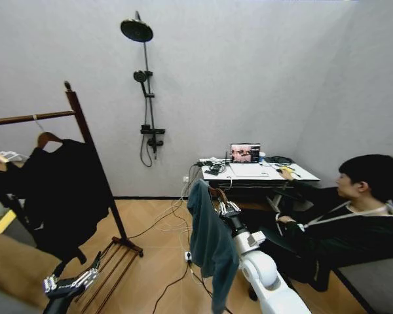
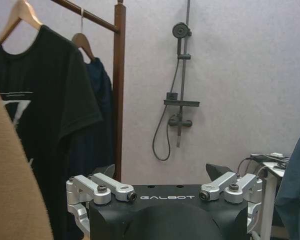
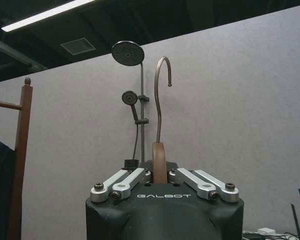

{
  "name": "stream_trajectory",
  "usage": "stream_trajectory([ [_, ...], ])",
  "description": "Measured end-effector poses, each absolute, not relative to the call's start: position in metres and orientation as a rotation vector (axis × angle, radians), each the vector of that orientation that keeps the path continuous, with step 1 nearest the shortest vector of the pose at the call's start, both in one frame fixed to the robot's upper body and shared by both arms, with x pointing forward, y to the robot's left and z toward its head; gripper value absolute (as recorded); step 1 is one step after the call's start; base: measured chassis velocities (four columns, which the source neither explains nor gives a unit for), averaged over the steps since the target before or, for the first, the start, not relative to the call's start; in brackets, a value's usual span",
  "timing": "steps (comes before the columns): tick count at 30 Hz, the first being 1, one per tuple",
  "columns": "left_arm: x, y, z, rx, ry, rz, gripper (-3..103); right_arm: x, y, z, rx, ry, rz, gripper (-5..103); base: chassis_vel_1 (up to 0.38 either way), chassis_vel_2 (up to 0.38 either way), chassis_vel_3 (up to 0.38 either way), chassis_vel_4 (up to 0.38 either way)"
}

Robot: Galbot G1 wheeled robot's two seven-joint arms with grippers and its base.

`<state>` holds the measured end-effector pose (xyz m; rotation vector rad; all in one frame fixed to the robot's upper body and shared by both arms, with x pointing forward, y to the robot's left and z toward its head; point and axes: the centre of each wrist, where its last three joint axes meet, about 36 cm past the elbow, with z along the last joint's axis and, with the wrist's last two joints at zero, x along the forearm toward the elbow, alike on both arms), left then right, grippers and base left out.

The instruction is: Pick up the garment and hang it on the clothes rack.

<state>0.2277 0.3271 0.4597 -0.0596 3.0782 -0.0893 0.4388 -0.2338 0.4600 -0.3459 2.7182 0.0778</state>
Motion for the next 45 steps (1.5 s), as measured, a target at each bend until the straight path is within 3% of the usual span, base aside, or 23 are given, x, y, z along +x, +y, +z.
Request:
stream_trajectory([
  [32, 0.228, 0.327, 0.46, -0.06, 3.078, -0.089, 100, 0.448, -0.238, 0.484, -0.37, 2.689, 0.082, 10, 0.117, 0.119, 0.114, 0.123],
  [45, 0.228, 0.327, 0.46, -0.06, 3.078, -0.089, 100, 0.402, -0.244, 0.523, -0.392, 2.652, 0.038, 10, 0.131, 0.128, 0.12, 0.118],
])
